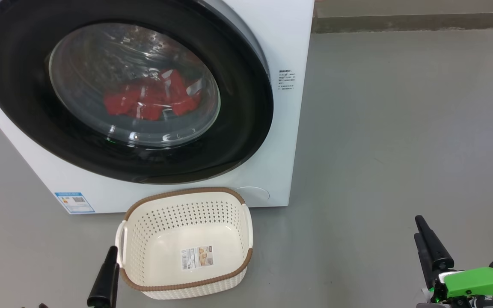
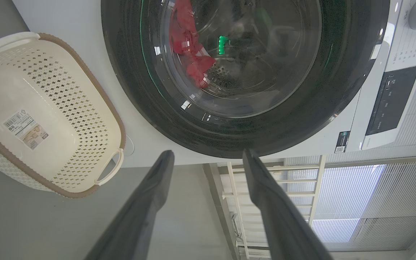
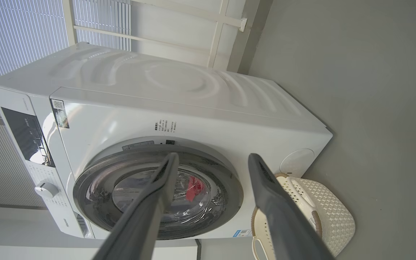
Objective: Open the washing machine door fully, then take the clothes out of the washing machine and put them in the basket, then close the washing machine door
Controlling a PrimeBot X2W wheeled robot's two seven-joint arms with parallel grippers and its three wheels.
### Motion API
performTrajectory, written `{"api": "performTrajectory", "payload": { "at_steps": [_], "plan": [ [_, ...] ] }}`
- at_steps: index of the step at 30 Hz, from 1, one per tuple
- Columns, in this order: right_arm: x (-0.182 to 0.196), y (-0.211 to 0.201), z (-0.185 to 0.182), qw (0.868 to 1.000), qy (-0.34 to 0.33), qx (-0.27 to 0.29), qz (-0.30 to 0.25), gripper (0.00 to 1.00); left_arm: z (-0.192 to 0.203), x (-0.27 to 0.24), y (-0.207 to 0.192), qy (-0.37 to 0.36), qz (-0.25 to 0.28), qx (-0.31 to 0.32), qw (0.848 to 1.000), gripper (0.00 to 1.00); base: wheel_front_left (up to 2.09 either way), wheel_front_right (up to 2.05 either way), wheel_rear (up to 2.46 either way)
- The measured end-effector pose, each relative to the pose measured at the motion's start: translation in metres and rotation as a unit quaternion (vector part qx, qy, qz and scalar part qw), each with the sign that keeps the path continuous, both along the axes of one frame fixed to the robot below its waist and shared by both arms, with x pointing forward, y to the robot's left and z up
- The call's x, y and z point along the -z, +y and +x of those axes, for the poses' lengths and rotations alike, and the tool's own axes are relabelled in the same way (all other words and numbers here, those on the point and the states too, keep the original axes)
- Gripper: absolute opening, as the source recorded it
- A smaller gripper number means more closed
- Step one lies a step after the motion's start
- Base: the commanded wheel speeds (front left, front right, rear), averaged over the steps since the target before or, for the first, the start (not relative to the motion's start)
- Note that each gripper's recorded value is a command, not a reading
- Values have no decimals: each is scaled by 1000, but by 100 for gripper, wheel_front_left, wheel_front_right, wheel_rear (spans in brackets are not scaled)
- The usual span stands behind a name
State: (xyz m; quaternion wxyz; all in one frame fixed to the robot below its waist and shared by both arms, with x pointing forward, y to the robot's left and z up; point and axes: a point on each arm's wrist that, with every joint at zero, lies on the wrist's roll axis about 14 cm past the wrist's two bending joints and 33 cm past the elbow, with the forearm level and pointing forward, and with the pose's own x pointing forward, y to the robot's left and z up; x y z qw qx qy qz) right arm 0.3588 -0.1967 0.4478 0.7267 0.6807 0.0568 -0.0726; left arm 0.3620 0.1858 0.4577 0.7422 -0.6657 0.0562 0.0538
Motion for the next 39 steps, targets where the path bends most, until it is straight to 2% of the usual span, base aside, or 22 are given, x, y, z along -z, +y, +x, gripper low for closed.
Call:
{"api": "performTrajectory", "payload": {
  "at_steps": [18,39],
  "plan": [
    [6,3,-1,994,13,-25,-103,100,-4,1,-1,3,123,16,992,100,0,0,0],
    [9,7,-2,969,15,-56,-239,100,-6,-4,-7,4,274,35,961,100,0,0,0]
  ]
}}
